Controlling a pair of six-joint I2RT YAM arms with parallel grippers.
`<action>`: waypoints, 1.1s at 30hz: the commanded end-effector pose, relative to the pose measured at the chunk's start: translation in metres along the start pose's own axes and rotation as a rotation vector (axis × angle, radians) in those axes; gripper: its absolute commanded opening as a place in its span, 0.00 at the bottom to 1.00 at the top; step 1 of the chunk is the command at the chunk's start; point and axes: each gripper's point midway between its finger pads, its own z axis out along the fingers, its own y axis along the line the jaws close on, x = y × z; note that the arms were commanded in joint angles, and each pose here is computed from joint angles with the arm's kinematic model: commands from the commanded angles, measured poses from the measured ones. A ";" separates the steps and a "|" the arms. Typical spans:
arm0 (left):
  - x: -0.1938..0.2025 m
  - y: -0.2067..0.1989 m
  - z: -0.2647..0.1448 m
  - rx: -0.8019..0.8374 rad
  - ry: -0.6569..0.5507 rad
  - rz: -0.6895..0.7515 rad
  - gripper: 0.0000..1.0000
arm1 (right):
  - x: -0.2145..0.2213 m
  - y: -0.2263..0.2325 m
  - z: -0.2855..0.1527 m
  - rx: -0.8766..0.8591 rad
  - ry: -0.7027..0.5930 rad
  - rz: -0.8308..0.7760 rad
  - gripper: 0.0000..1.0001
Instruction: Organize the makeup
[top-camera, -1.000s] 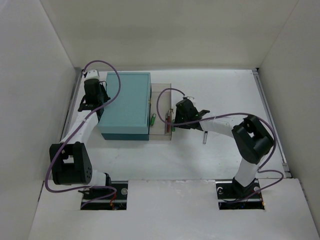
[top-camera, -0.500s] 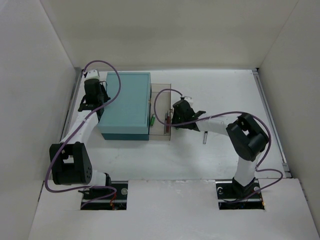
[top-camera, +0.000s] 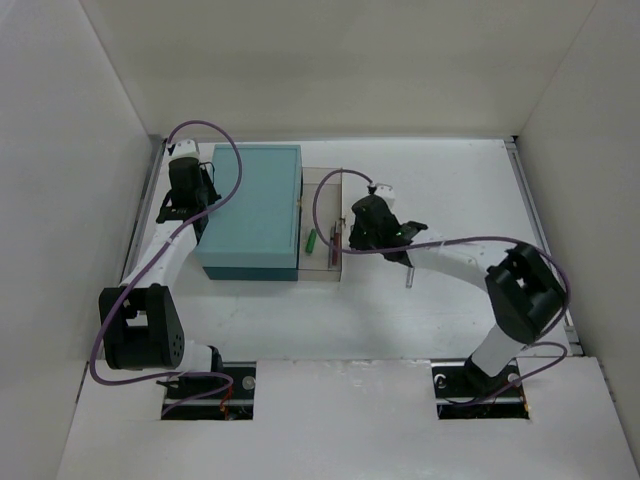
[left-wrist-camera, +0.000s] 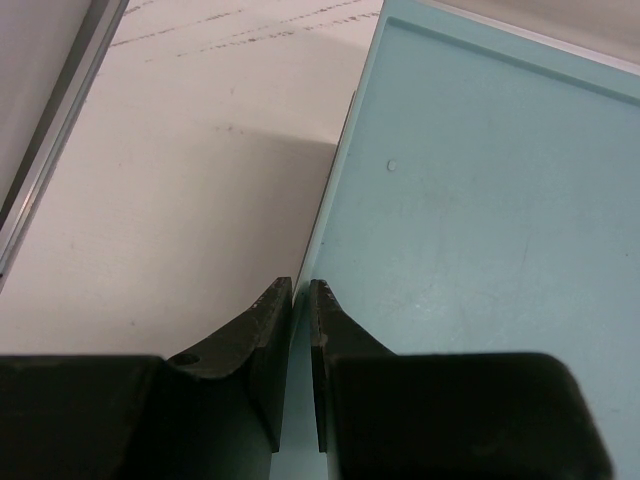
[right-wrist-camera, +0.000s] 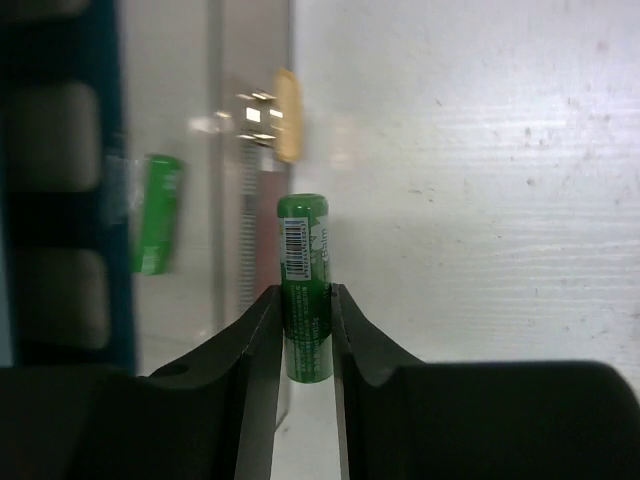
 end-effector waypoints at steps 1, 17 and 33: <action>0.086 -0.008 -0.013 0.048 0.296 0.045 0.10 | -0.054 0.045 -0.045 -0.134 -0.154 -0.018 0.11; 0.084 -0.007 -0.015 0.043 0.289 0.044 0.10 | -0.026 0.105 -0.011 -0.224 -0.047 -0.086 0.29; 0.083 -0.010 -0.018 0.052 0.284 0.047 0.10 | -0.028 -0.010 -0.047 -0.005 -0.089 0.032 0.52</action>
